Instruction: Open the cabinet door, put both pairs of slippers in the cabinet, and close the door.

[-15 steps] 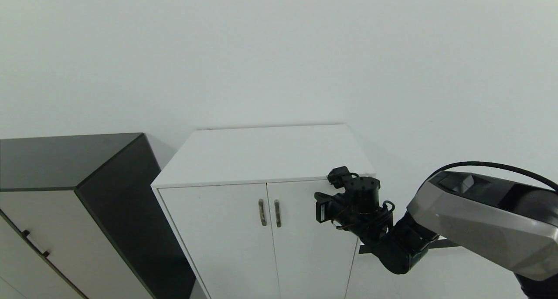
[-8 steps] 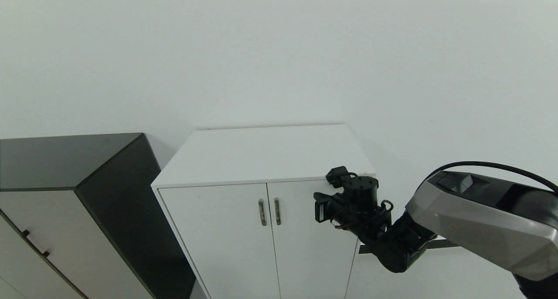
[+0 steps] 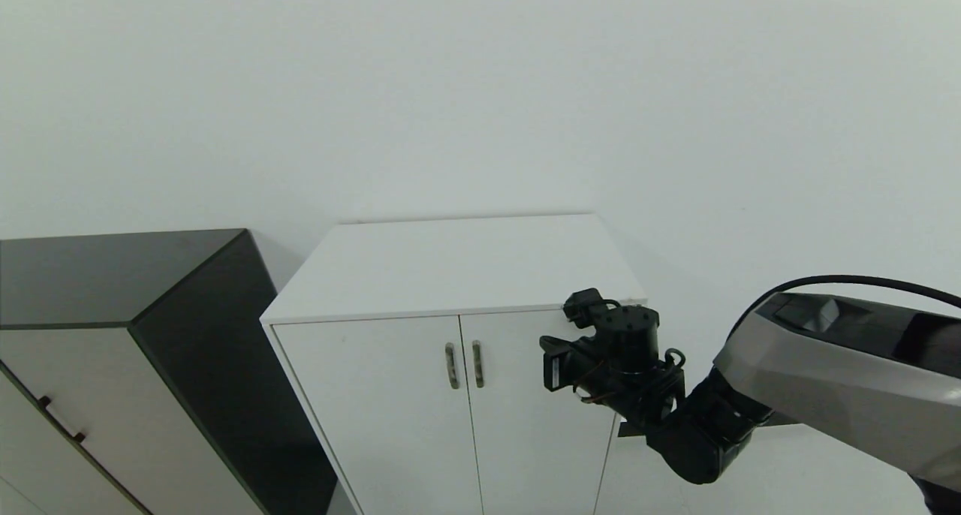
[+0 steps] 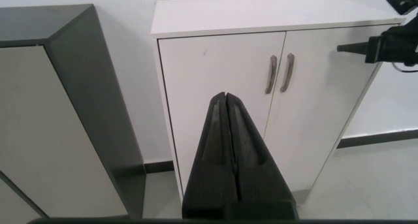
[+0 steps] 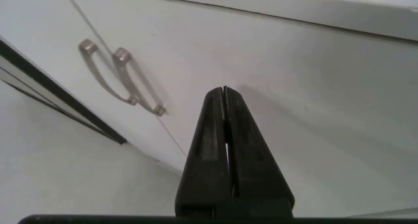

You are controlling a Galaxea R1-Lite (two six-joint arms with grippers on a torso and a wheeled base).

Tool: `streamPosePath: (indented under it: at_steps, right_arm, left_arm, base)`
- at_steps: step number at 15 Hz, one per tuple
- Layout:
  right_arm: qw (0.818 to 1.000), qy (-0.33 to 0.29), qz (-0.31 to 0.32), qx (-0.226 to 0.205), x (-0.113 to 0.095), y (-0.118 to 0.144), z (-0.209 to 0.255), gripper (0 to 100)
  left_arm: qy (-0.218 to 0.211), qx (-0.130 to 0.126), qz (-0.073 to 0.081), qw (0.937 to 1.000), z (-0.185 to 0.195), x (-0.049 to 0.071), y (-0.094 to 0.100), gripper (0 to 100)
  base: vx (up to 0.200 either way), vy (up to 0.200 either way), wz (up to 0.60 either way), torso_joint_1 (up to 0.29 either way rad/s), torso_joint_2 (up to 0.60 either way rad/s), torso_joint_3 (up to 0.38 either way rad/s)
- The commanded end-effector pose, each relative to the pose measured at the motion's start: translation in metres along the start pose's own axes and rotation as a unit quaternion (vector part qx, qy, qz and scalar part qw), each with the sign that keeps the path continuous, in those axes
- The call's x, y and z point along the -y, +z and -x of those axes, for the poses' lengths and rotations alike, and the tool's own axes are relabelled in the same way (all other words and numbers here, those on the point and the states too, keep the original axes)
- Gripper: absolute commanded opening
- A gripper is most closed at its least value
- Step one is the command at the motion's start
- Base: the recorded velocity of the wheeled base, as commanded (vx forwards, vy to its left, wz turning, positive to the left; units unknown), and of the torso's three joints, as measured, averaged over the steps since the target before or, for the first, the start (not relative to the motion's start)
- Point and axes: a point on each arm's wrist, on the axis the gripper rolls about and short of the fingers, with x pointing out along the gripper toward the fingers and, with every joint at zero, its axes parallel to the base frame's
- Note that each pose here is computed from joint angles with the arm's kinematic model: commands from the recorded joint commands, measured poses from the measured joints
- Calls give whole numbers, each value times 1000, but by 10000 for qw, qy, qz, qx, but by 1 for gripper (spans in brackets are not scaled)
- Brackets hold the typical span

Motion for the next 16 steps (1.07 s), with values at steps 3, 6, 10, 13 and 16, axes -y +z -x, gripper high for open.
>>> streamPosePath:
  at_steps: [3, 6, 10, 13, 16]
  right_arm:
    - [9993, 80, -14, 364, -4, 30, 46, 0]
    - [9992, -197, 79, 351, 0, 33, 78, 0]
    - [9936, -1017, 309, 380, 12, 25, 106, 0]
    - [9738, -2090, 847, 277, 35, 9, 150, 0]
    - [9569, -2705, 1059, 69, 54, -5, 202, 0]
  left_arm:
    - [2, -6, 0, 10000, 0, 0, 0, 0]
    - [2, -6, 0, 10000, 0, 0, 0, 0]
    - [2, -6, 0, 10000, 0, 0, 0, 0]
    - [2, -6, 0, 10000, 0, 0, 0, 0]
    - [-6, -6, 0, 10000, 0, 0, 0, 0]
  base:
    - [0, 0, 0, 0, 0, 0]
    - [0, 0, 0, 0, 0, 0]
    - [0, 0, 0, 0, 0, 0]
    - [0, 0, 0, 0, 0, 0]
    - [0, 0, 0, 0, 0, 0]
